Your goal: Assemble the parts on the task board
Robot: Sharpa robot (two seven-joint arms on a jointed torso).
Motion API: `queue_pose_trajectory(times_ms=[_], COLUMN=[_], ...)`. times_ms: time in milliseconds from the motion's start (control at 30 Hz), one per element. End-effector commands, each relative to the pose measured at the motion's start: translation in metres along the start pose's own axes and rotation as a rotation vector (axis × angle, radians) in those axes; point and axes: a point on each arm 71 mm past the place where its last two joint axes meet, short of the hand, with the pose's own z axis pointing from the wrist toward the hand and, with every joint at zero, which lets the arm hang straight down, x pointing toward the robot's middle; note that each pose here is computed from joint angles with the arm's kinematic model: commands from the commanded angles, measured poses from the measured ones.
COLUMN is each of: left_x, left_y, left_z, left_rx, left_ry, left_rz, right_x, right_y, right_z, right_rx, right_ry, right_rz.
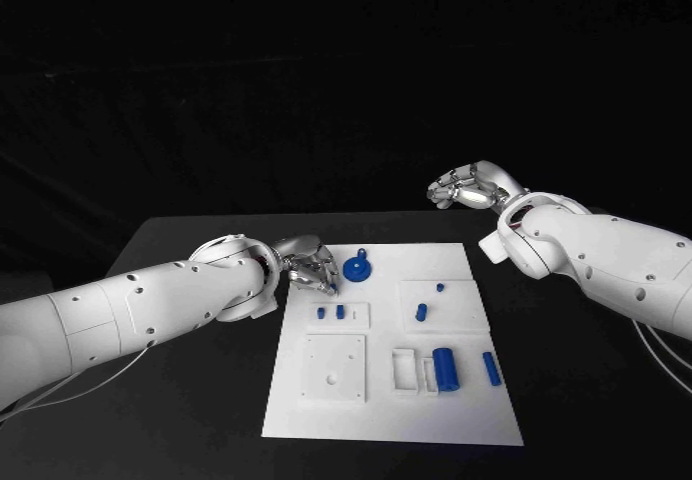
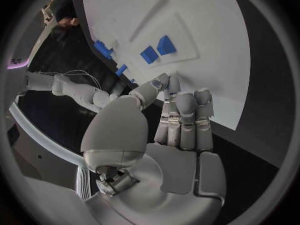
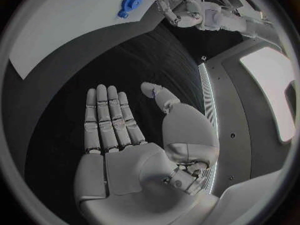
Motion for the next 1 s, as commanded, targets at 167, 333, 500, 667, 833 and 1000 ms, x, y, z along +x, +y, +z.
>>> queue_pose_trajectory(times_ms=[167,333,500,667,833,1000], left_x=[0.0030,0.0043,0.0067,0.0101,0.0144,0.0167], left_y=[-0.0038,-0.0038,-0.0042,-0.0027,-0.0021,-0.0012], left_z=[0.0008,0.0008,0.0020,0.0035,0.0049,0.0059], left_rx=[0.011,0.006,0.007,0.005,0.005,0.002], left_ry=[0.022,0.037,0.044,0.050,0.055,0.057], left_rz=[0.008,0.004,0.026,0.041,0.050,0.063], right_x=[0.001,0.001,0.002,0.002,0.002,0.003], right_y=[0.001,0.001,0.001,0.001,0.000,0.001], right_z=[0.000,0.000,0.000,0.000,0.000,0.000], right_rx=[-0.012,-0.011,-0.011,-0.011,-0.011,-0.011], right_ry=[0.011,0.011,0.012,0.012,0.012,0.014], right_rz=[0.002,0.002,0.003,0.003,0.003,0.003])
